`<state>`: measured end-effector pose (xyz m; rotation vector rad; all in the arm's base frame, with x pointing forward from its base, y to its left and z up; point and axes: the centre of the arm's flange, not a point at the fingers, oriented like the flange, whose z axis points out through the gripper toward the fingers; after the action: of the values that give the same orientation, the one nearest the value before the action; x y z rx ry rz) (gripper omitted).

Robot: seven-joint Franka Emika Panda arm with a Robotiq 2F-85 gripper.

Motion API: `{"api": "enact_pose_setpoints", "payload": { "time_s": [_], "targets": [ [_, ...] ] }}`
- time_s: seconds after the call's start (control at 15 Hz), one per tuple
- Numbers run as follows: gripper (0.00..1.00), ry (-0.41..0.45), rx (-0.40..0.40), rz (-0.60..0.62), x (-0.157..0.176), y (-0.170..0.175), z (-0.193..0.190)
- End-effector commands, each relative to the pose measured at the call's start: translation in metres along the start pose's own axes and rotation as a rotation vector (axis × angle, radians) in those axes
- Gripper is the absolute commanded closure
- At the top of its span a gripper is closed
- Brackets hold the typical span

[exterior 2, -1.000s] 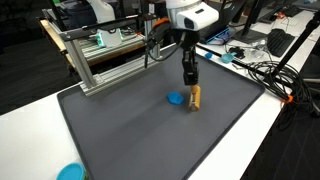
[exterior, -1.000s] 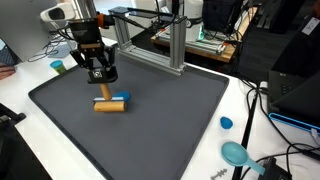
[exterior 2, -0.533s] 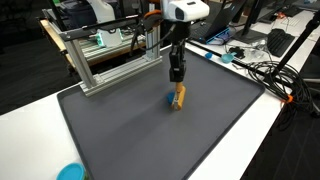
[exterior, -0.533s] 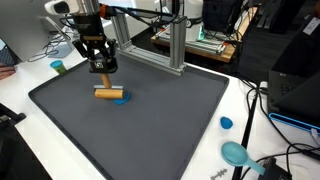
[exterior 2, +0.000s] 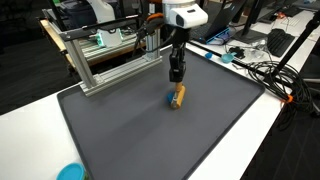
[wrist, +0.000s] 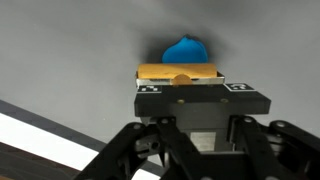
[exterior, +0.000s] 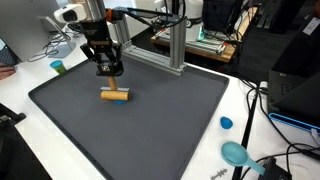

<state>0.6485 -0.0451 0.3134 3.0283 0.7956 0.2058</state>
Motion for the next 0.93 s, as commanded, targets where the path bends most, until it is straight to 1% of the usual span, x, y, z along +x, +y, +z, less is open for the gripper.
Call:
{"api": "enact_pose_setpoints", "payload": {
  "time_s": [0.0,0.13,0.47,0.53,0.87],
  "targets": [
    [0.78,-0.099,0.030,0.001,0.000,-0.006,0.014],
    [0.78,-0.143,0.044,0.002,-0.001,-0.004,0.027],
    [0.78,-0.182,0.083,0.001,-0.001,-0.002,0.045],
    [0.78,-0.202,0.087,0.001,-0.001,-0.002,0.047],
    [0.78,-0.255,0.076,0.013,-0.001,0.001,0.054]
  ]
}}
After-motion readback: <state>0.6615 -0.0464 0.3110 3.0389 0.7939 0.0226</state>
